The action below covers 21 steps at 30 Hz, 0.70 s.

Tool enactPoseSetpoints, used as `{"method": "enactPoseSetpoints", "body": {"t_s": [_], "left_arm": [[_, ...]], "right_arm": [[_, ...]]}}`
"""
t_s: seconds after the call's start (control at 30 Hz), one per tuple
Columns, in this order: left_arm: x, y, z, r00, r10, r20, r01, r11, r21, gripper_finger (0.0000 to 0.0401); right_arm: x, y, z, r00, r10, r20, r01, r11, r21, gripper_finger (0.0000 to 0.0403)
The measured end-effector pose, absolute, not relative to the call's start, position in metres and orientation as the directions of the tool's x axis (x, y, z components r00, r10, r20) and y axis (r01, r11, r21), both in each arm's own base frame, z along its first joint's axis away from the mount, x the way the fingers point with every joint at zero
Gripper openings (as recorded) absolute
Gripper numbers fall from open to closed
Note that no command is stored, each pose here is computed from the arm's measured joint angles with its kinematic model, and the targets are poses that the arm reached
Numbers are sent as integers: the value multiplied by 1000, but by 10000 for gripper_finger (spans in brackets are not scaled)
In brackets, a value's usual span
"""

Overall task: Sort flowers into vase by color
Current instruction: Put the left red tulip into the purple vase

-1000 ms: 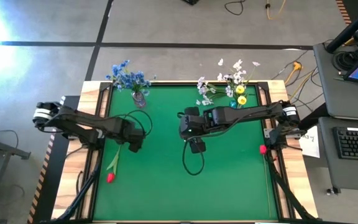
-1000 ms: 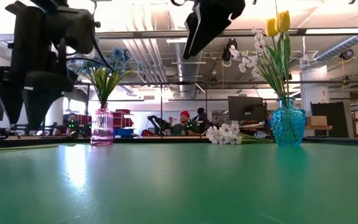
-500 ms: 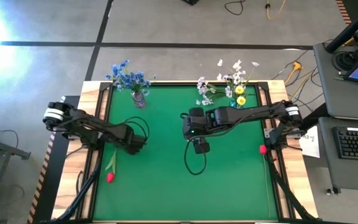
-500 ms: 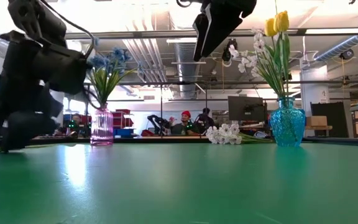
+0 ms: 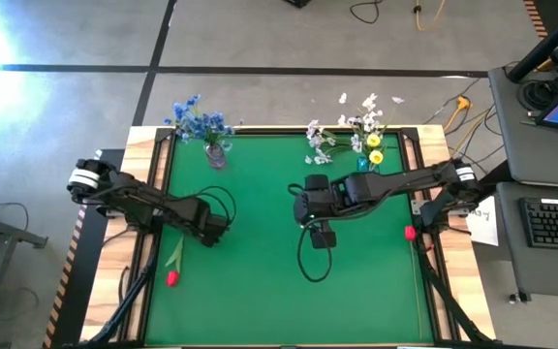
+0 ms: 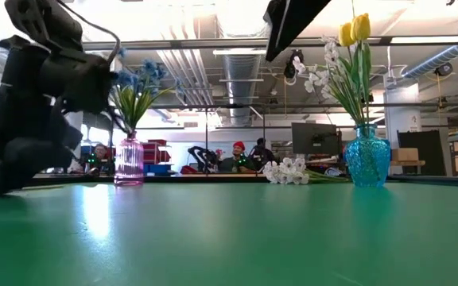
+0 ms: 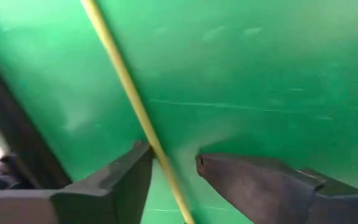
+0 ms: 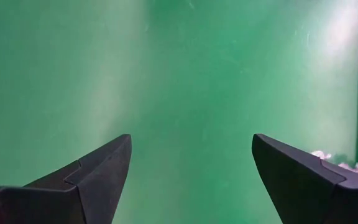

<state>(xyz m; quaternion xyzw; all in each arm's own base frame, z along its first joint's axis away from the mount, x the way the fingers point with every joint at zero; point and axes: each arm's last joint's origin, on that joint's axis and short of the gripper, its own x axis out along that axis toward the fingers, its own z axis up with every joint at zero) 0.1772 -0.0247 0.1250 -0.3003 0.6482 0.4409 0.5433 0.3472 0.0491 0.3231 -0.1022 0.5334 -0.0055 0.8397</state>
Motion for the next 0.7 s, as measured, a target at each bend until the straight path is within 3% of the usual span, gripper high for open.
{"method": "enactPoseSetpoints", "body": {"t_s": [0.53,0.7], "left_arm": [[219,-64,165,42,90,-995,-794,608,22,39],[212,-65,179,-61,174,-983,-772,616,157,5]], "right_arm": [[310,94,346,448,-70,-891,-94,988,-125,325],[309,102,345,462,-113,-879,-79,983,-168,325]]}}
